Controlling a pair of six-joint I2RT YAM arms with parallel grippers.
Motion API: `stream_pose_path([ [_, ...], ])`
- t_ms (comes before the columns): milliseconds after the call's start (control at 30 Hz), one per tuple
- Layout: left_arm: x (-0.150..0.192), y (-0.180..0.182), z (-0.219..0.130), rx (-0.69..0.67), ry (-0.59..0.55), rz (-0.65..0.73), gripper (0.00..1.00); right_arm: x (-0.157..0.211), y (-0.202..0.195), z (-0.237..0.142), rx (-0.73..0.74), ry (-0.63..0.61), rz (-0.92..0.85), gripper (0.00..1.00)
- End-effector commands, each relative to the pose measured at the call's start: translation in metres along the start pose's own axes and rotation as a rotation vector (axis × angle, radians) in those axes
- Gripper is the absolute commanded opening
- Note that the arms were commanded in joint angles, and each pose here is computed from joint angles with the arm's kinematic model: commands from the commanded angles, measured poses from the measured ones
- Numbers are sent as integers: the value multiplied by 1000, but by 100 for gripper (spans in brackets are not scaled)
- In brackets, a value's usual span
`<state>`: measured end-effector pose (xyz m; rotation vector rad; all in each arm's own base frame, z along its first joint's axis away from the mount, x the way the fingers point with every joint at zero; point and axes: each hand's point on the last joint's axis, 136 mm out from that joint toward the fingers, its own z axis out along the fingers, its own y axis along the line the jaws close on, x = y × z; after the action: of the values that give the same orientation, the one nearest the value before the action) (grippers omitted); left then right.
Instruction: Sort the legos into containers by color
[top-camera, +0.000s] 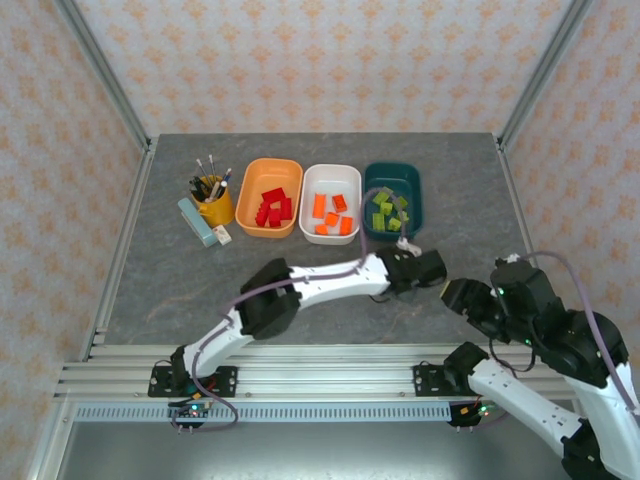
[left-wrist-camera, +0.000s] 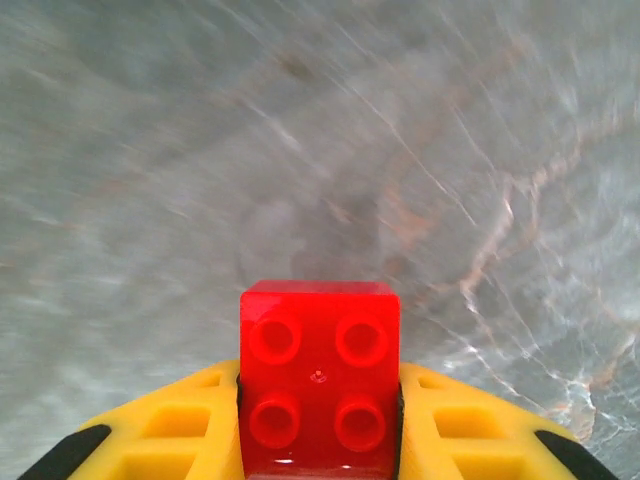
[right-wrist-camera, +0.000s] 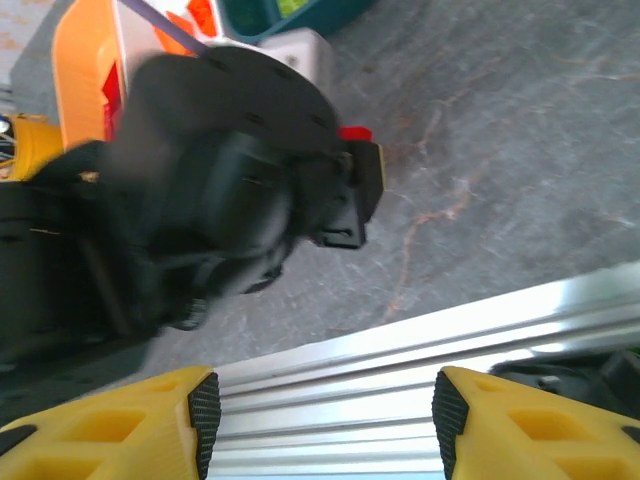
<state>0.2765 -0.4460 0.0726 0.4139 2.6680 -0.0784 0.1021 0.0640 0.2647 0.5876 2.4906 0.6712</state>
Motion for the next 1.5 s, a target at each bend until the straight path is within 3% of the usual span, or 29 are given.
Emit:
stream_pose_path([
  [0,-48,31,-49,45,-121,-110,29,-16,46,13,-130,-28,-49,60],
  [233,-77,122,-72,67,-121,-257,29,-54,114,48,-256,-122,-57,63],
  [367,-95,181,-87,62,-137,-324,29,-81,143,75,-257,-180,-60,65],
  [567,-116,266,-81,17,-142,-442,29,-112,171,140,-196,-64,7,66],
  [800,-143,332,-46,-82,-169,-508,29,-131,197,198,-216,53,48,67],
  [1200,-184,386,28,-180,-164,-566,28,-145,214,239,-279,117,90,69],
  [1467,-181,387,70,-176,-95,-572,28,-141,204,241,-245,120,92,69],
])
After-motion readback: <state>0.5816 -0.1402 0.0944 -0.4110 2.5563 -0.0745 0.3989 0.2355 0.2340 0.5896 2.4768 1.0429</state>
